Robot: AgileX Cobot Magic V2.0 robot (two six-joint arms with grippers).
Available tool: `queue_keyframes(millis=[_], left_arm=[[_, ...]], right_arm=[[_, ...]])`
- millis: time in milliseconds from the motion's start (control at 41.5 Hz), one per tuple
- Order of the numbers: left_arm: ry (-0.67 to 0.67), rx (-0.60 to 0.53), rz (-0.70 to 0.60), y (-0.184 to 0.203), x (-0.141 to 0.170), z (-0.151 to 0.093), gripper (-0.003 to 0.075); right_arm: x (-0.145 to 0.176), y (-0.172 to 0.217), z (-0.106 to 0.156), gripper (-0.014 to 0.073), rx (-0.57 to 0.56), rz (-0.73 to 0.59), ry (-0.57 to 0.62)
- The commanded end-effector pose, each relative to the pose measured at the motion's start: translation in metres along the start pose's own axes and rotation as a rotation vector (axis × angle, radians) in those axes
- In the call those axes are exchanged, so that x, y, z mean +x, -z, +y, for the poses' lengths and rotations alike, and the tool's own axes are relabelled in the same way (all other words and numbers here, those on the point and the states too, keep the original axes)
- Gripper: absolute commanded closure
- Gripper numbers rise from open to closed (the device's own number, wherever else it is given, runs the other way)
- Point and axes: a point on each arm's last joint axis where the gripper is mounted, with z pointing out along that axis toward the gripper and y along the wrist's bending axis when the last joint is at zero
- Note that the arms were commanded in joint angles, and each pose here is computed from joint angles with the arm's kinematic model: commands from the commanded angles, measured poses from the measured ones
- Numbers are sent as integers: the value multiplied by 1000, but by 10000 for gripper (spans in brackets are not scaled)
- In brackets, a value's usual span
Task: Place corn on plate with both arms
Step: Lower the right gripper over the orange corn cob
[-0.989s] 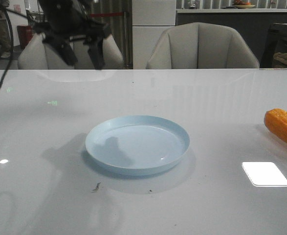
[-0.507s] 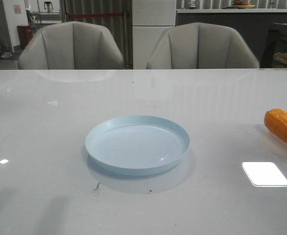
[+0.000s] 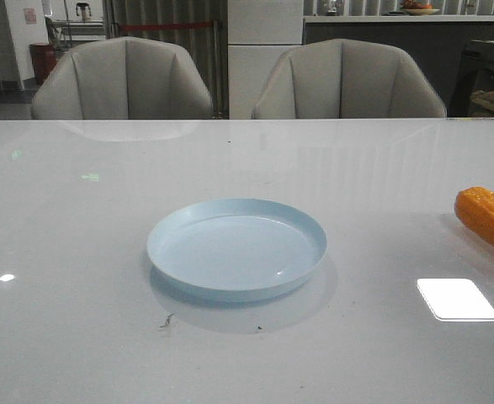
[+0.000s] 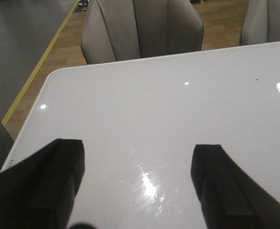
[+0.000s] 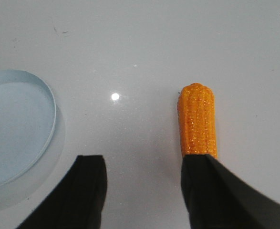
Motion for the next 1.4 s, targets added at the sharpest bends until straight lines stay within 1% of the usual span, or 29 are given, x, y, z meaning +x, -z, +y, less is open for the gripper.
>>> queue_keyframes(millis=[0, 72, 193, 241, 338, 458, 507, 603, 651, 724, 796, 965, 1158, 1255, 1375], left_arm=[[30, -17, -129, 17, 5, -1, 193], [50, -13, -122, 23, 22, -4, 193], [71, -7, -105, 25, 37, -6, 193], [79, -5, -100, 25, 39, -7, 193], [141, 9, -77, 24, 42, -8, 193], [186, 17, -75, 24, 42, -9, 193], [185, 17, -74, 24, 42, -9, 193], [185, 17, -74, 24, 42, -9, 193], [185, 17, -74, 24, 42, -9, 193], [185, 17, -74, 24, 42, -9, 193], [185, 17, -74, 24, 42, -9, 193], [185, 18, -72, 24, 42, -9, 193], [185, 19, -67, 24, 43, -9, 193], [185, 19, -67, 24, 43, -9, 193], [185, 19, -65, 24, 43, -9, 193]], right_arm=[[-18, 8, 1, 127, 2, -113, 0], [-18, 8, 1, 127, 2, -113, 0], [-17, 8, 1, 127, 1, -95, 0], [-16, 8, 1, 127, 0, -85, 1], [-16, 8, -1, 127, 7, -86, -8], [-26, 6, -10, 127, 40, -79, -90], [-31, 4, -16, 127, 57, -50, -125], [-47, -5, -26, 127, 82, 29, -144], [-54, -11, -30, 127, 87, 89, -132], [-66, -24, -33, 127, 88, 169, -82], [-77, -37, -36, 127, 89, 228, -50], [-100, -74, -43, 127, 85, 324, -43], [-102, -121, -52, 127, 78, 496, -44], [-95, -141, -57, 127, 87, 577, -34], [-84, -161, -62, 127, 93, 643, -31]])
